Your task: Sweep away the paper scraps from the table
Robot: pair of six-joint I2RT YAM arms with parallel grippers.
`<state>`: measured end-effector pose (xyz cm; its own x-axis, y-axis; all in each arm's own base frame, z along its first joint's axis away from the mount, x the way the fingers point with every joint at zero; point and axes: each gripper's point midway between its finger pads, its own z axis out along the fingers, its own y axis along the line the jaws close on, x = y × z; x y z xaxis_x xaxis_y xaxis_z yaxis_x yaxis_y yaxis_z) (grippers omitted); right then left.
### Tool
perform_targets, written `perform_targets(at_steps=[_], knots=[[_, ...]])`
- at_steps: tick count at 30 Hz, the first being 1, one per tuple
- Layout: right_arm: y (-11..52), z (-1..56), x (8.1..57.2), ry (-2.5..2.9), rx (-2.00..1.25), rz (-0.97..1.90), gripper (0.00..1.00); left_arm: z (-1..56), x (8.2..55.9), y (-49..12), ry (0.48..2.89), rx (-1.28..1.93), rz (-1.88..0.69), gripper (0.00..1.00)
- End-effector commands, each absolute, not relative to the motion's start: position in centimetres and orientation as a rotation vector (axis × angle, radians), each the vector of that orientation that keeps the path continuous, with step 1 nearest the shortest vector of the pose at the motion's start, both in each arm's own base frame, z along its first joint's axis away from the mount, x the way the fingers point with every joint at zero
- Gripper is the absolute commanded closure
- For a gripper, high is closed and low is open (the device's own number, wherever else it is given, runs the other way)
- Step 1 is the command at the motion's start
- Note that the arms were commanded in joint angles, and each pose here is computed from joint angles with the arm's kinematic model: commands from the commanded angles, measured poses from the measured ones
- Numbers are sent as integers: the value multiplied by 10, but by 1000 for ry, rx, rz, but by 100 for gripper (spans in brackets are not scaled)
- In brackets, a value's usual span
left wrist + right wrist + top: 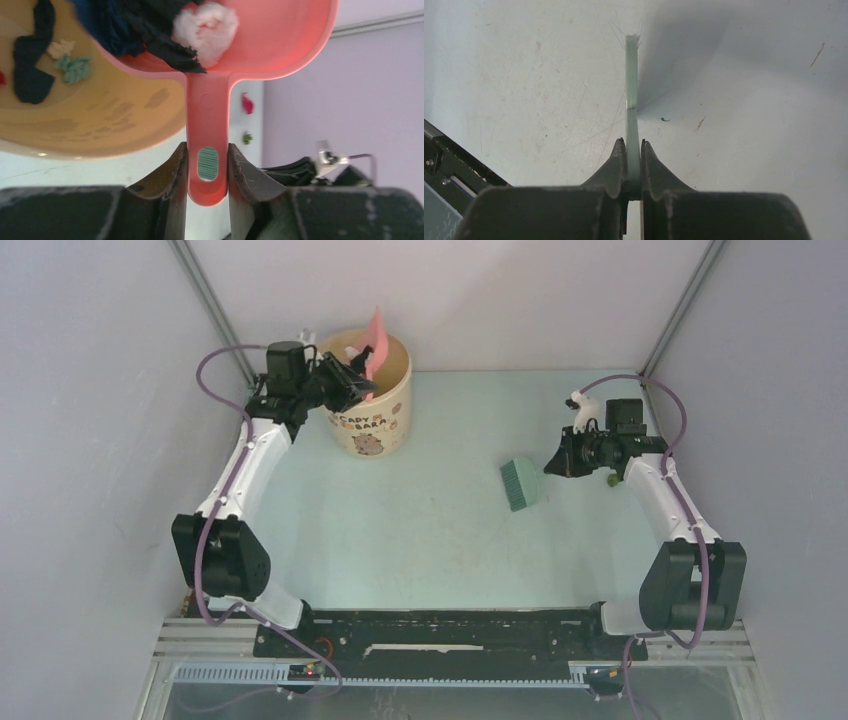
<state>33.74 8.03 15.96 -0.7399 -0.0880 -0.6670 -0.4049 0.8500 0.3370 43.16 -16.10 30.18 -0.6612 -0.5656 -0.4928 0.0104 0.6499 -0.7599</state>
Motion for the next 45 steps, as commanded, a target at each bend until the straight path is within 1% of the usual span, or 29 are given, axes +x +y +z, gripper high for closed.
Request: perform_targets(at_steps=[1, 2, 4, 10, 16, 18, 21, 25, 27, 30, 32, 37, 40, 42, 45], knots=[[82, 163, 340, 2326, -392, 623, 100, 371, 428, -170, 1824, -417, -1425, 100], [82, 164, 340, 2326, -392, 626, 100, 374, 425, -171, 1798, -440, -1486, 100], [83, 162, 340, 2329, -393, 631, 100, 374, 424, -168, 1765, -451, -1511, 100], [84, 161, 340, 2333, -398, 639, 100, 361, 425, -160, 1769, -489, -1476, 100], [83, 161, 339, 2332, -400, 633, 100, 363, 425, -159, 1761, -475, -1472, 100], [83, 161, 340, 2332, -399, 633, 100, 369, 423, -161, 1735, -459, -1507, 100], [83, 159, 340, 2338, -396, 636, 100, 381, 418, -162, 1648, -473, -1625, 100], [83, 159, 340, 2341, -393, 634, 100, 381, 414, -160, 1639, -477, -1644, 100], [82, 159, 340, 2340, -390, 628, 100, 382, 408, -160, 1635, -477, -1628, 100], [81, 160, 340, 2338, -389, 624, 100, 372, 408, -153, 1711, -464, -1477, 100], [81, 160, 340, 2340, -387, 627, 100, 377, 402, -152, 1725, -419, -1412, 100], [82, 158, 340, 2346, -384, 638, 100, 391, 381, -155, 1704, -353, -1405, 100], [81, 158, 340, 2345, -384, 630, 100, 387, 364, -165, 1729, -296, -1389, 99], [79, 163, 341, 2329, -377, 623, 100, 375, 351, -176, 1789, -253, -1346, 99], [67, 187, 342, 2257, -333, 600, 100, 354, 322, -203, 1895, -143, -1292, 99]])
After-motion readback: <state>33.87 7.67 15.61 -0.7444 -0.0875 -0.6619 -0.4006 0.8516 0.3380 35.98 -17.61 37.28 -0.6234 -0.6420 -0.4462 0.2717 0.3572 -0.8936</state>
